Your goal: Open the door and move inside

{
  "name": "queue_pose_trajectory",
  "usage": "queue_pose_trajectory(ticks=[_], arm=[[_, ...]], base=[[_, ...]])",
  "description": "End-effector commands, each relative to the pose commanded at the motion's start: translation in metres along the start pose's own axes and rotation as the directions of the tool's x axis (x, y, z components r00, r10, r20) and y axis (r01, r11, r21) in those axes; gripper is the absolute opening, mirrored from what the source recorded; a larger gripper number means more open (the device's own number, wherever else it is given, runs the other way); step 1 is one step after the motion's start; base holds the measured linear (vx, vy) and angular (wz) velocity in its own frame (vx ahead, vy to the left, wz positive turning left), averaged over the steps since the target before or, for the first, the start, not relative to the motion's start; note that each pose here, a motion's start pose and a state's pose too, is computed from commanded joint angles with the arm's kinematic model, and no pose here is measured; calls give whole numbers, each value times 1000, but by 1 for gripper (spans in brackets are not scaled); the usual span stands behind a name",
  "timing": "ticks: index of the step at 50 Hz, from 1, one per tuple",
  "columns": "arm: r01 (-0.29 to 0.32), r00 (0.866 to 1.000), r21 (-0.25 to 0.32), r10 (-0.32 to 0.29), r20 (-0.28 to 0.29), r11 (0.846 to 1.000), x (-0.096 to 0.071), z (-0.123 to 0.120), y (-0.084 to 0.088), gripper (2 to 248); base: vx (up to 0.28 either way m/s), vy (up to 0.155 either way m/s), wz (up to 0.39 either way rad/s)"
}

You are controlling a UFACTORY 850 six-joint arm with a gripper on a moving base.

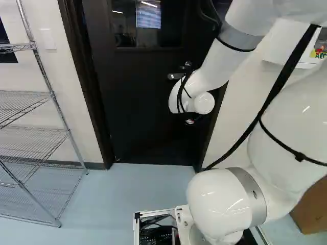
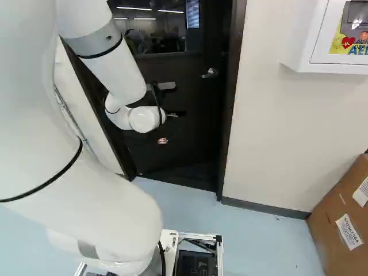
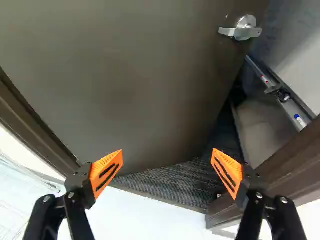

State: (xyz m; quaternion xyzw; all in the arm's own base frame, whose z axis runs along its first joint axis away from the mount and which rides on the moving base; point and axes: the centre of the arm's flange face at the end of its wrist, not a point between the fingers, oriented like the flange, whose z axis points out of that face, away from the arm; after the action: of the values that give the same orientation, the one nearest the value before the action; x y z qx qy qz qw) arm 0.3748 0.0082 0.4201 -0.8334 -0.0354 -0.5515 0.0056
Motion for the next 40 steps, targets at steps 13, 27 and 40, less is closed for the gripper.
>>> queue_pose_trajectory(ticks=[13, 27, 40], arm=[[-12, 1000, -9, 12, -6, 1000, -13, -24, -1, 247], [-12, 1000, -9, 12, -9, 1000, -16, -31, -1, 247], [-12, 1000, -9, 12, -9, 1000, -16, -31, -1, 247]], base=[[0, 0, 0], [0, 0, 0], [0, 0, 0]])
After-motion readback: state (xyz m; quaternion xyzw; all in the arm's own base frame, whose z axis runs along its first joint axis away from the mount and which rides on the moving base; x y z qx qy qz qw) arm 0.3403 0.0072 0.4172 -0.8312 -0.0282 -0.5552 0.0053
